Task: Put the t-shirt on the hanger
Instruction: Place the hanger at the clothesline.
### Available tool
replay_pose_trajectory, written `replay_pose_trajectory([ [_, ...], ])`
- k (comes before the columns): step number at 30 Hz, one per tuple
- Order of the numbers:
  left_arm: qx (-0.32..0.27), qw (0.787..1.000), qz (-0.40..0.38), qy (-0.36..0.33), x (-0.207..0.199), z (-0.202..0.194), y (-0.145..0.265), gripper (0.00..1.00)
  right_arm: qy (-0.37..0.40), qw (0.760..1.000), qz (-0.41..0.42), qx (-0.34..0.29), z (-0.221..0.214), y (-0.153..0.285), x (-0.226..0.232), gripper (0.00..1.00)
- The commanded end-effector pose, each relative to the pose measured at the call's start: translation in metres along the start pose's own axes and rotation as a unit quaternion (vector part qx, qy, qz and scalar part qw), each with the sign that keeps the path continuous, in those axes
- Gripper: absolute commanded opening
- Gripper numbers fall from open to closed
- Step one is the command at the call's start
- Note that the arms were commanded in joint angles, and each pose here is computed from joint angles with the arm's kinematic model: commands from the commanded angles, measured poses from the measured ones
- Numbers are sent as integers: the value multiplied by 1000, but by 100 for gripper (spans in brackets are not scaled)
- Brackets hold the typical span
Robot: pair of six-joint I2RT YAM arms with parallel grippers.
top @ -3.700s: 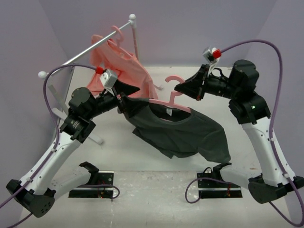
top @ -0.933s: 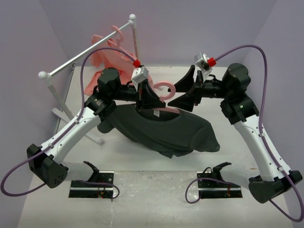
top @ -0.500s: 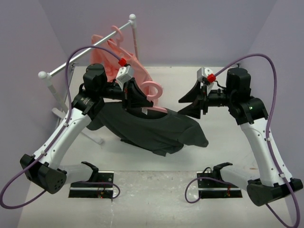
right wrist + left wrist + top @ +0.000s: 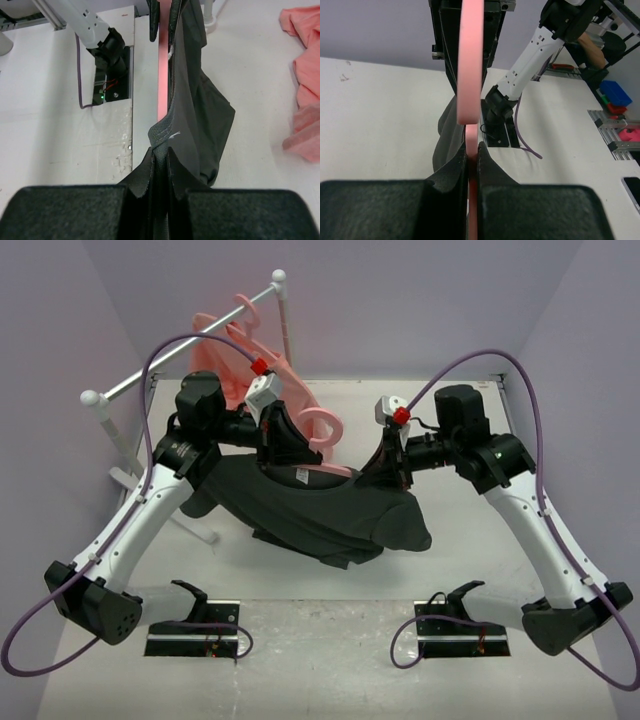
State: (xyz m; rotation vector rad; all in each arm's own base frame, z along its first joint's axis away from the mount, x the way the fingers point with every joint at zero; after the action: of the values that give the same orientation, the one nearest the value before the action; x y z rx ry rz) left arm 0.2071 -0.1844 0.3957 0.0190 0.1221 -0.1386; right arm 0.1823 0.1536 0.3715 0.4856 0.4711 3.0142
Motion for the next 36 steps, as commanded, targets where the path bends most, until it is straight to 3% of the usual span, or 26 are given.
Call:
replay_pose_trajectory([
  [1, -27, 998, 13, -53, -6, 36, 8, 0, 20, 1000, -12, -4, 12, 0, 1, 0],
  [6, -47, 996, 52, -64, -5, 47, 16, 0, 29, 998, -49, -24, 15, 4, 3, 0],
  [7, -54, 994, 69, -61, -5, 49, 18, 18, 28, 998, -55, -30, 15, 4, 2, 0],
  [8, -62, 992, 92, -57, -5, 51, 20, 49, 21, 997, -59, -36, 15, 4, 2, 0],
  [9, -65, 991, 101, -57, -6, 53, 22, 70, 30, 997, -62, -45, 18, 5, 3, 0],
  [11, -73, 980, 178, -43, -5, 59, 28, 99, 27, 994, -81, -73, 21, 6, 4, 0],
  [13, -79, 958, 272, -37, -3, 67, 36, 100, 18, 992, -98, -83, 18, 5, 2, 0],
  [17, -84, 872, 482, -14, -3, 69, 65, 100, 12, 990, -103, -92, 17, 3, 1, 0],
  [23, -91, 760, 643, -21, -37, 73, 103, 100, -2, 990, -101, -97, 19, -12, -5, 0],
  [27, -114, 767, 625, -92, -84, 88, 114, 100, -9, 986, -122, -109, 29, -51, -14, 0],
  [32, -194, 736, 634, -136, -144, 112, 132, 100, -68, 956, -222, -180, 57, -103, -43, 0],
  [36, -220, 720, 638, -163, -160, 119, 138, 100, -72, 956, -201, -199, 95, -164, -44, 0],
])
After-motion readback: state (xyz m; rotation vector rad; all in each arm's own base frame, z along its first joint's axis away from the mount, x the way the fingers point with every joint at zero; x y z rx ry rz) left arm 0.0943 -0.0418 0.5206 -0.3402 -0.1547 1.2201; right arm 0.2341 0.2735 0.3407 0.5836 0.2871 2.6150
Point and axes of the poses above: each gripper's point midway between its finger pads, its own y axis back along the fingers, its own x axis along the line the jaws close on, z = x × y, the point moved 10 cm from there along y, back along the fingers, and after that the axes turned 8 degrees about -y, right-handed, at the moved point
